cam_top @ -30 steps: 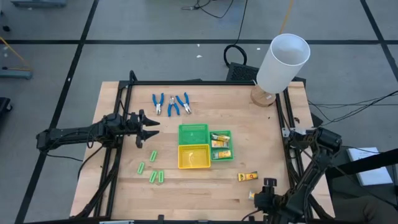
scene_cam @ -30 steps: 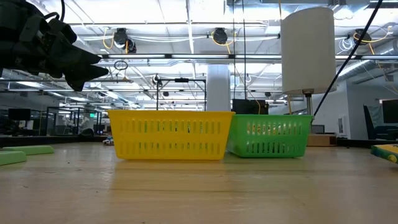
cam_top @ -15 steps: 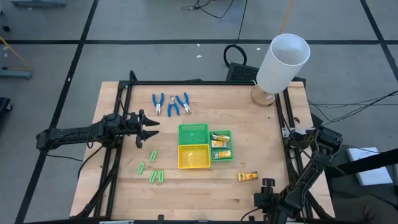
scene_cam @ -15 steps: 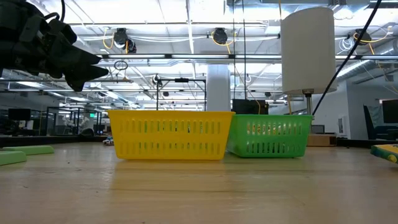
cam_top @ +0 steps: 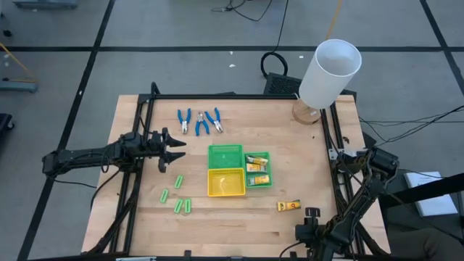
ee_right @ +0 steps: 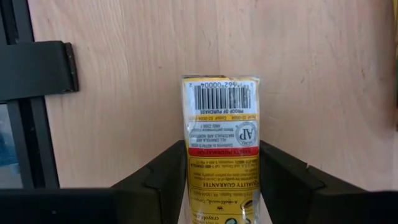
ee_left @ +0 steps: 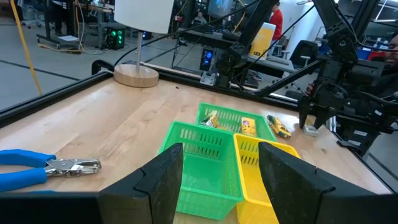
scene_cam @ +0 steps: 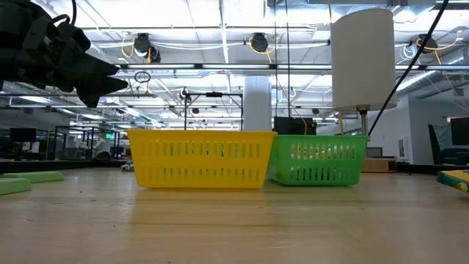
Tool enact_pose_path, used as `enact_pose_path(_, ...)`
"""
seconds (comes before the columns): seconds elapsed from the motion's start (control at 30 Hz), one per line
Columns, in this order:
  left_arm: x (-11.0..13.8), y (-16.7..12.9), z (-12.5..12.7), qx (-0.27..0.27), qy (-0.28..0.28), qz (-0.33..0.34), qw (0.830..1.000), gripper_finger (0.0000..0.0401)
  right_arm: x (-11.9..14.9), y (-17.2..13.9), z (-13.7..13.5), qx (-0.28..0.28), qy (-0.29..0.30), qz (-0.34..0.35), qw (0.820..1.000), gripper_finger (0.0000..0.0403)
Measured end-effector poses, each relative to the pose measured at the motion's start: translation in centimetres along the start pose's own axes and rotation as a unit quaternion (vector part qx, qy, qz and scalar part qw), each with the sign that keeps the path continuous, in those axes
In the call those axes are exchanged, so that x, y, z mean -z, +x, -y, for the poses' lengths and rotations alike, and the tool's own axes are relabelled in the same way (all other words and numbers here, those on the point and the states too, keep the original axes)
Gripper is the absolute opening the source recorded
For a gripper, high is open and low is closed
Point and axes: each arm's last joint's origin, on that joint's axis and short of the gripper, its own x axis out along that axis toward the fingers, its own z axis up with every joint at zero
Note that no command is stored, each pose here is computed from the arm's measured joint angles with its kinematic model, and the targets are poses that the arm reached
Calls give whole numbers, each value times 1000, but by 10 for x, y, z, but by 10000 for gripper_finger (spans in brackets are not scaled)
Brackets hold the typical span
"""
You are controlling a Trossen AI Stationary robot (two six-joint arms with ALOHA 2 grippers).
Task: Pick & Place School Supplies
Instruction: Put the yellow crayon box into the right green bin
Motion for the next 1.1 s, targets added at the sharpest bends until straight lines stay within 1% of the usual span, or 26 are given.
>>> enact_pose_path(0.13, 0, 0, 0, 0, 0, 0, 1000, 214, 0, 0, 0, 0, 0, -1, 1000, 157)
enact_pose_path(0.77, 0, 0, 0, 0, 0, 0, 1000, 214, 0, 0, 0, 1, 0, -1, 1000, 148)
enact_pose_path(0.93, 0, 0, 0, 0, 0, 0, 1000, 214, -1, -7, 1, -14, 3, 6, 1000, 148)
enact_pose_path(1.1, 0, 0, 0, 0, 0, 0, 1000, 214, -1, -15, 4, -14, 5, 18, 1000, 148)
